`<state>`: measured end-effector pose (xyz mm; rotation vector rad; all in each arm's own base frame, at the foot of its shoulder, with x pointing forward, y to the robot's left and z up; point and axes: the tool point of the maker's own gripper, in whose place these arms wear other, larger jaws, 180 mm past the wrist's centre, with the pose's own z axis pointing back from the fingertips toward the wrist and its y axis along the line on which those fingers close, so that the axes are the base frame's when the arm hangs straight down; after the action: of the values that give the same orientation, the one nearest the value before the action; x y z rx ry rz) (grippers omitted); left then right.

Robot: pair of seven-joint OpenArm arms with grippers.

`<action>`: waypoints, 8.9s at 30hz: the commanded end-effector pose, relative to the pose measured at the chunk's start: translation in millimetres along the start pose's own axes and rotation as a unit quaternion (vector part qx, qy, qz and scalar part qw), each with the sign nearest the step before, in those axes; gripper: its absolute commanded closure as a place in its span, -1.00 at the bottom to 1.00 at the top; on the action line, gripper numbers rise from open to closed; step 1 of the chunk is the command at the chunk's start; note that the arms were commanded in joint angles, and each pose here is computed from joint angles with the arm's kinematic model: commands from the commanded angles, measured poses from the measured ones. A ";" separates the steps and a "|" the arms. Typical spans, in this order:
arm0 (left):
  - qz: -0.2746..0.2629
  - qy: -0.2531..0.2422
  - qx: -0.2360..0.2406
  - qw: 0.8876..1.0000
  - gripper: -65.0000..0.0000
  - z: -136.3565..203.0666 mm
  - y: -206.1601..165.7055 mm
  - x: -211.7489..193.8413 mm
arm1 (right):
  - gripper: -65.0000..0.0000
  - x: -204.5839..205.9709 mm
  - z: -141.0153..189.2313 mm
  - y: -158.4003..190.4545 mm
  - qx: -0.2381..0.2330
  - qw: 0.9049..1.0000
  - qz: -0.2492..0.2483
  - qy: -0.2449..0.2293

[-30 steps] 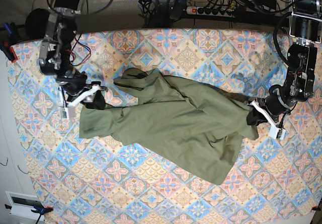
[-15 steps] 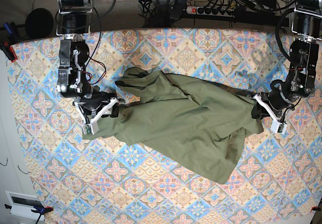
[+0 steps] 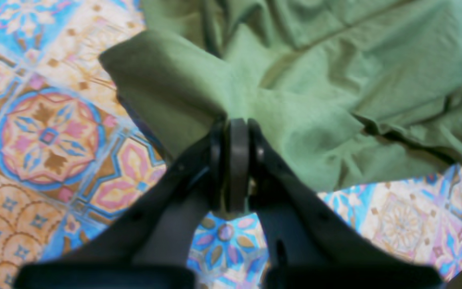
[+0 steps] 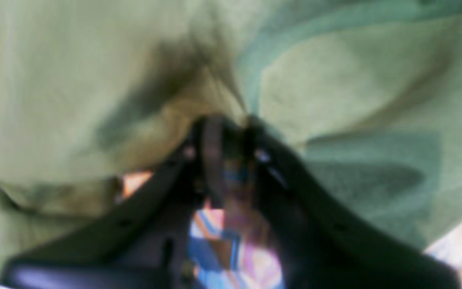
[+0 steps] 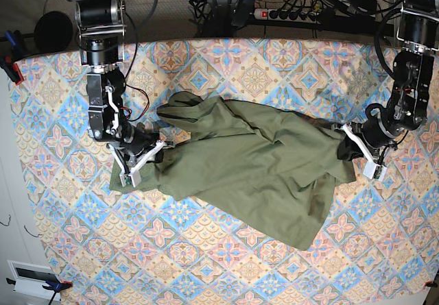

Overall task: Layout the t-shirt on the table in an organized manner, then fold the t-shirt properly
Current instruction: 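Reach the right gripper into the t-shirt middle and grasp fabric, then drag the grasped fabric with the right gripper away from the left gripper, then pull the t-shirt with the right gripper while the left gripper releases, then grasp the t-shirt edge again with the left gripper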

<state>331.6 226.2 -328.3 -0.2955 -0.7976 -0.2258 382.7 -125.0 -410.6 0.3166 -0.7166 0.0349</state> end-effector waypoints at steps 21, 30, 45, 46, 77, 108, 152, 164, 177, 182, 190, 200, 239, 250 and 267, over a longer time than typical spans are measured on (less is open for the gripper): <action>0.006 0.030 -0.001 1.000 1.00 7.9 -2.6 -35.3 | 0.98 109.9 -5.4 203.0 0.201 0.950 0.205 -0.125; 0.008 0.040 -0.002 0.999 1.00 8.6 -3.6 -43.8 | 0.97 88.2 24.0 313.1 0.322 0.894 0.280 -0.135; 0.010 0.037 -0.003 0.999 1.00 8.0 -4.5 -43.3 | 0.33 105.4 35.6 222.7 0.210 0.933 0.252 -0.148; 0.010 0.036 -0.003 0.999 1.00 8.0 -4.4 -42.6 | 0.33 100.8 32.5 210.5 0.200 0.937 0.249 -0.140; -0.001 0.029 -0.015 0.999 1.00 9.9 -16.0 -37.5 | 0.53 -3.6 -25.1 144.0 0.155 0.969 0.192 0.011; -0.011 0.020 -0.024 0.999 1.00 11.8 -24.5 -29.4 | 0.96 26.7 146.7 3.9 0.042 0.985 0.074 -0.147; -0.010 -0.014 0.060 0.998 1.00 35.8 24.2 -15.0 | 0.00 -143.5 103.4 54.9 0.126 0.988 0.036 0.079; -0.009 -0.013 0.059 0.998 1.00 35.3 23.5 -15.5 | 0.01 -162.3 108.6 58.9 0.131 0.986 0.025 0.098; -0.002 -0.016 0.054 0.998 1.00 32.4 19.4 -17.2 | 0.09 -160.9 103.0 82.7 0.154 0.984 0.004 0.087; -0.002 -0.016 0.054 0.998 1.00 32.4 19.4 -17.2 | 0.38 -133.6 94.4 84.6 0.155 0.986 0.007 0.056; 0.002 -0.004 0.054 0.999 1.00 33.4 18.9 -28.2 | 0.65 -109.1 98.9 43.3 0.104 0.994 -0.018 0.018; 0.005 0.008 0.053 0.999 0.77 35.5 17.2 -40.0 | 0.95 -113.5 104.7 28.6 0.096 0.994 -0.007 0.044; 0.016 0.140 0.029 0.990 0.12 61.2 -19.8 -121.0 | 0.95 54.5 115.7 -50.4 0.045 0.984 -0.067 -0.161; -0.008 0.143 0.058 0.988 0.12 59.3 -13.2 -124.5 | 0.95 69.1 150.7 -117.7 -0.023 0.966 -0.132 -0.219; -0.057 -0.017 0.125 0.990 0.12 52.6 26.2 -3.6 | 0.95 47.2 147.5 -118.0 -0.028 0.970 -0.137 -0.197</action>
<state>295.4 266.2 -313.6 -0.0306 -0.8279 -0.2131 332.1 -279.7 -327.3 0.3730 -0.9932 -0.3364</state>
